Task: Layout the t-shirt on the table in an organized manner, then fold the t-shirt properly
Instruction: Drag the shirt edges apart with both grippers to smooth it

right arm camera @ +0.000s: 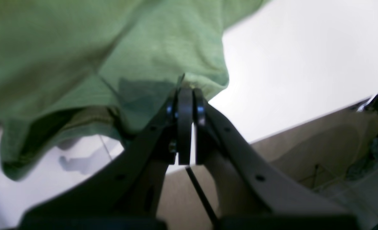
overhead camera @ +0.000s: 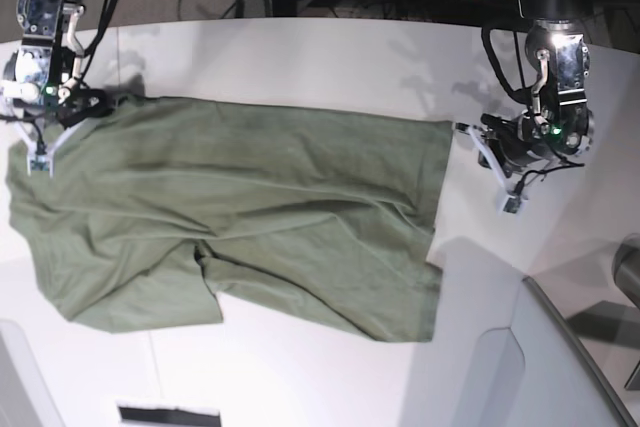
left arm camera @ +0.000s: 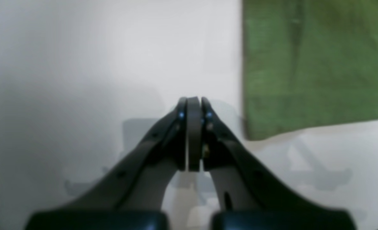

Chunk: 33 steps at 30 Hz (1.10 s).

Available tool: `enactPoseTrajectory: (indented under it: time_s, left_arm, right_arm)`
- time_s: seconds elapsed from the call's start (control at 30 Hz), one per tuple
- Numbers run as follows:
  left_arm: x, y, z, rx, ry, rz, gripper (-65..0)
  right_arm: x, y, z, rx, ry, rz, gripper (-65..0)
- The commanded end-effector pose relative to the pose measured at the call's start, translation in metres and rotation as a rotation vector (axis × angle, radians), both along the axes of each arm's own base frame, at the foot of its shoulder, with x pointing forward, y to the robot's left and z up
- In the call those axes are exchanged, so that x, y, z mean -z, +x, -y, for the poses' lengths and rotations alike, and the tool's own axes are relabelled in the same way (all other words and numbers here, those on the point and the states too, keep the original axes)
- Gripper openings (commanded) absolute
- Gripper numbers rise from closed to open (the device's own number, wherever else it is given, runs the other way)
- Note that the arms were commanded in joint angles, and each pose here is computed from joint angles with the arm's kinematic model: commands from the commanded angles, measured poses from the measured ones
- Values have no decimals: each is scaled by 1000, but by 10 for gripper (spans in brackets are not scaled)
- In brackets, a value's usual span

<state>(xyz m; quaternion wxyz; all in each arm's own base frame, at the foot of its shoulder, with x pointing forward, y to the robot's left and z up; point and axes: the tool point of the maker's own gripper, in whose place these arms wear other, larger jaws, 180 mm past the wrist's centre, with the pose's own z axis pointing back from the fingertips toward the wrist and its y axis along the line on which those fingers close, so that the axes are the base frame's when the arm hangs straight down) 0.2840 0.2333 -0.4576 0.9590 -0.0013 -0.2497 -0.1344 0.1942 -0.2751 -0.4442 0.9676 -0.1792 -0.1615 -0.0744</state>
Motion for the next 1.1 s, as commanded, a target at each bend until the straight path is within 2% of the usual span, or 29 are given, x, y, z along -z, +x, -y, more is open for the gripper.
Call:
enactPoseTrajectory:
  time_s: [0.0,0.37,0.67,0.87,0.93,0.97,1.07]
  left_arm:
    - [-10,12,6,29,0,39,-650]
    - [-14,25,23,62,-11,57,-650]
    - [-14,26,22,60,-11,59,-650]
    - [-2,18,13,44,-7,17,-650]
    - [-2,17,13,44,-7,14,-650]
    - [-2,17,13,44,-7,14,-650]
    - [-2,18,14,42,-11,17,-650]
  right_arm:
    - [-10,5,9,10,-23,33,-650]
    - [-7,-27,38,126,-39,-16,-650]
    - [10,-40,4,160,53,-64,-650]
    - [13,-43,-1,165,65,-71,-644]
    - [13,-48,0,200,65,-91,-587]
    - [11,-50,1,230,65,-94,-537]
    - [-1,-45,4,269,49,-46,-416]
